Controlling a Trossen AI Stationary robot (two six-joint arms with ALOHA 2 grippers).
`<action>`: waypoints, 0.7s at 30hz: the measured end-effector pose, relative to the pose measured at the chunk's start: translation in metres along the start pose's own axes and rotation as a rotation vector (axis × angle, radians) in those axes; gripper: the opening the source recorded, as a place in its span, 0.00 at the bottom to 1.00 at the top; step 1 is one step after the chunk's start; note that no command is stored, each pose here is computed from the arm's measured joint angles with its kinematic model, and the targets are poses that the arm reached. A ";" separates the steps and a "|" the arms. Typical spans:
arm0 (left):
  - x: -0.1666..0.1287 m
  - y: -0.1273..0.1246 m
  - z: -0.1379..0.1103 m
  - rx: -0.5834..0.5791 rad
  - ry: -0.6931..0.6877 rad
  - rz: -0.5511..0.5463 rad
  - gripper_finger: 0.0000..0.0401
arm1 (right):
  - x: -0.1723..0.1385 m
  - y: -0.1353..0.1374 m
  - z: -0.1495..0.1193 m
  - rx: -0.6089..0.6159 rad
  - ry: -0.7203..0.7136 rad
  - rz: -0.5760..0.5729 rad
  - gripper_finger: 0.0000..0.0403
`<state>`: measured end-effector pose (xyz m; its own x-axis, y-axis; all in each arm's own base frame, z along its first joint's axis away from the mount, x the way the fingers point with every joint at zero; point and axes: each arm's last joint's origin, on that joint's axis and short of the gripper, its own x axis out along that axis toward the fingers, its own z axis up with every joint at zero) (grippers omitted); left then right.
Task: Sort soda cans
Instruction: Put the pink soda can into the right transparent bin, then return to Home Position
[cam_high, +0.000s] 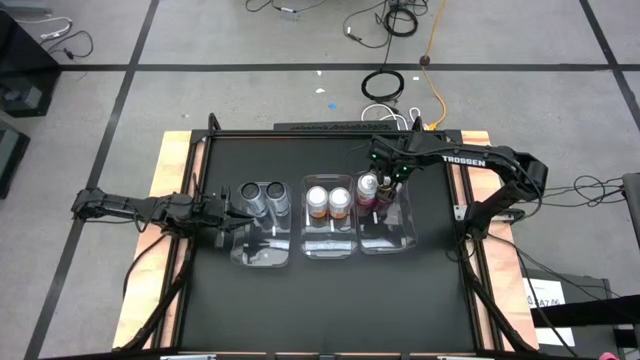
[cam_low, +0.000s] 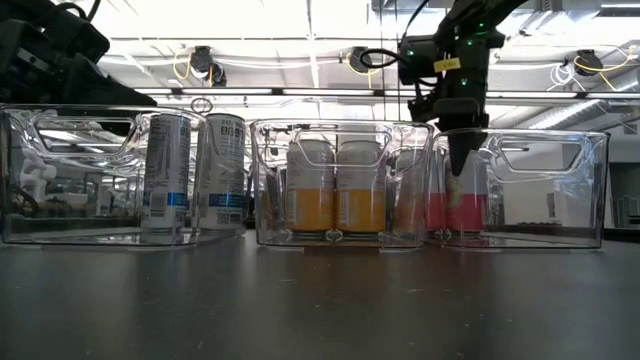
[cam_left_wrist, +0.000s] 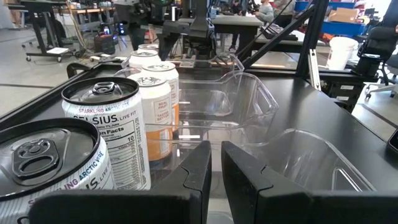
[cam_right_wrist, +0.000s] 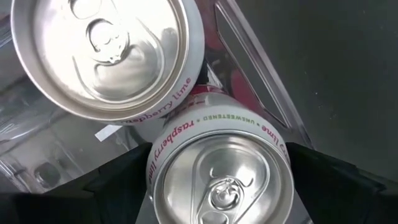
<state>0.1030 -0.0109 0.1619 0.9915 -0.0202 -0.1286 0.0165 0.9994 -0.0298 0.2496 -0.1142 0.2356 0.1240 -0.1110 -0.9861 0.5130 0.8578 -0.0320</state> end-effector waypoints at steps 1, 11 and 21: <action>0.000 0.000 0.000 0.000 0.000 0.000 0.12 | 0.000 0.000 0.000 -0.001 0.000 0.000 0.87; 0.000 0.000 0.000 0.000 0.000 0.001 0.12 | -0.010 -0.001 -0.001 -0.002 0.027 -0.004 0.87; 0.000 0.000 0.000 0.000 0.000 0.000 0.12 | -0.024 0.000 0.006 0.002 -0.015 0.003 0.87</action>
<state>0.1030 -0.0109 0.1618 0.9915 -0.0199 -0.1289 0.0162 0.9994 -0.0300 0.2519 -0.1149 0.2602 0.1385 -0.1161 -0.9835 0.5146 0.8570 -0.0287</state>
